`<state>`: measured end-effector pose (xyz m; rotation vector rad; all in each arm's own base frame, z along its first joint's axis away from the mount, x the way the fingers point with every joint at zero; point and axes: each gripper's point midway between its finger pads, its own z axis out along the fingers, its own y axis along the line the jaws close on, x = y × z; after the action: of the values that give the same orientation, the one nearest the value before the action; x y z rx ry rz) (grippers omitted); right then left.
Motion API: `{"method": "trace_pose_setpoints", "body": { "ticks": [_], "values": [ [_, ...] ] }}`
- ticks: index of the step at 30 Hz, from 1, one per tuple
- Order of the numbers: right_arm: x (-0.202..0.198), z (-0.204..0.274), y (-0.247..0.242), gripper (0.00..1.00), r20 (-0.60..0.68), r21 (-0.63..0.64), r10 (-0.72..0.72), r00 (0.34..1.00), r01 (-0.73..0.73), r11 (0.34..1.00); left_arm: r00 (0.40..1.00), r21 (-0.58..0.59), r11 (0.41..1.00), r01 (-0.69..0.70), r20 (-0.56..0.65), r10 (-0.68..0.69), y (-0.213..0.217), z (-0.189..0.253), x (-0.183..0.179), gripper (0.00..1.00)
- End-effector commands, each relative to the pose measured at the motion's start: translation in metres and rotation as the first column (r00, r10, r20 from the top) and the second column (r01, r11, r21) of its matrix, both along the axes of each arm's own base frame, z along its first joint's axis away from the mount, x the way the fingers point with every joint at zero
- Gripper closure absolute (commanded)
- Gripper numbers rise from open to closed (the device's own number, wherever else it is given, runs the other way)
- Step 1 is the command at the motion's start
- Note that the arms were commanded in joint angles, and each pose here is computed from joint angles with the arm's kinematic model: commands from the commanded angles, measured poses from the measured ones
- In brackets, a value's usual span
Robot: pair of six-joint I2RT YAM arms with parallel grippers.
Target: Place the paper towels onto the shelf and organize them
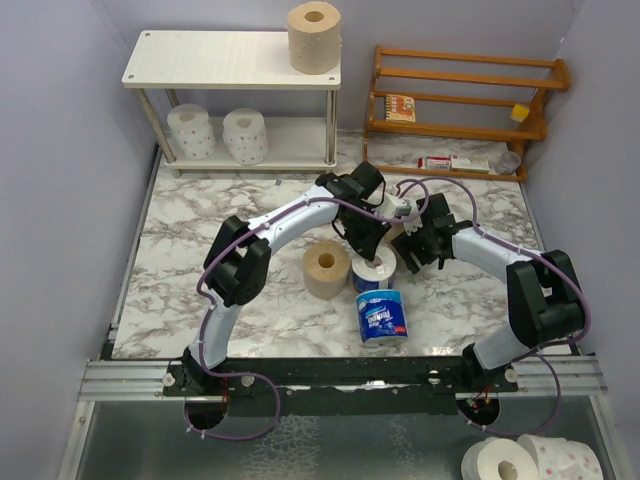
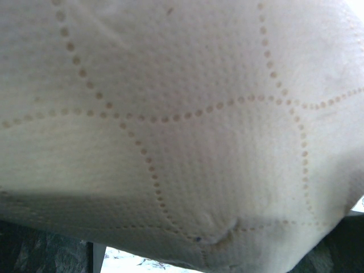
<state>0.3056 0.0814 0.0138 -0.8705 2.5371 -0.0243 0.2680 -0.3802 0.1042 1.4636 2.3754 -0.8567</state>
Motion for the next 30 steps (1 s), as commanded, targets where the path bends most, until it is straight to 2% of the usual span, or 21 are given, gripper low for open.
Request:
{"method": "trace_pose_setpoints", "body": {
  "ticks": [1,5,9,11,15,17,21,24,28,30],
  "values": [
    [-0.051,-0.047,-0.023,0.25,-0.204,-0.115,0.012,0.979,-0.036,0.993,0.998,-0.021,1.000,0.023,-0.052,-0.024,-0.009,-0.005,-0.007,1.00],
    [-0.051,-0.047,-0.023,0.25,-0.204,-0.114,0.012,0.979,-0.036,0.993,0.997,-0.151,0.989,-0.005,-0.080,-0.007,-0.022,0.036,0.002,1.00],
    [-0.051,-0.046,-0.023,0.25,-0.203,-0.111,0.012,0.979,-0.036,0.993,0.987,-0.268,0.951,-0.154,-0.076,0.139,-0.020,0.100,0.049,1.00],
    [-0.051,-0.046,-0.023,0.25,-0.202,-0.112,0.012,0.979,-0.036,0.993,0.971,-0.299,0.925,-0.236,-0.034,0.236,-0.009,0.130,0.075,1.00],
    [-0.051,-0.047,-0.023,0.25,-0.205,-0.113,0.014,0.979,-0.038,0.993,0.899,-0.305,0.880,-0.364,0.133,0.418,0.025,0.167,0.114,1.00],
    [-0.051,-0.048,-0.023,0.25,-0.207,-0.115,0.012,0.978,-0.036,0.993,0.861,-0.287,0.853,-0.436,0.143,0.488,0.042,0.169,0.123,1.00],
    [-0.051,-0.049,-0.025,0.25,-0.209,-0.123,0.008,0.978,-0.034,0.992,0.796,-0.269,0.781,-0.563,0.076,0.600,0.074,0.168,0.136,1.00],
    [-0.048,-0.045,-0.025,0.25,-0.190,-0.124,0.005,0.982,-0.029,0.992,0.725,-0.271,0.701,-0.659,0.020,0.689,0.100,0.168,0.154,1.00],
    [-0.044,-0.035,-0.019,0.25,-0.161,-0.092,0.017,0.987,-0.033,0.995,0.560,-0.315,0.527,-0.789,-0.017,0.828,0.150,0.186,0.182,1.00],
    [-0.042,-0.033,-0.019,0.25,-0.152,-0.089,0.017,0.988,-0.031,0.996,0.457,-0.341,0.425,-0.839,-0.018,0.889,0.178,0.192,0.195,1.00]
  ]
}}
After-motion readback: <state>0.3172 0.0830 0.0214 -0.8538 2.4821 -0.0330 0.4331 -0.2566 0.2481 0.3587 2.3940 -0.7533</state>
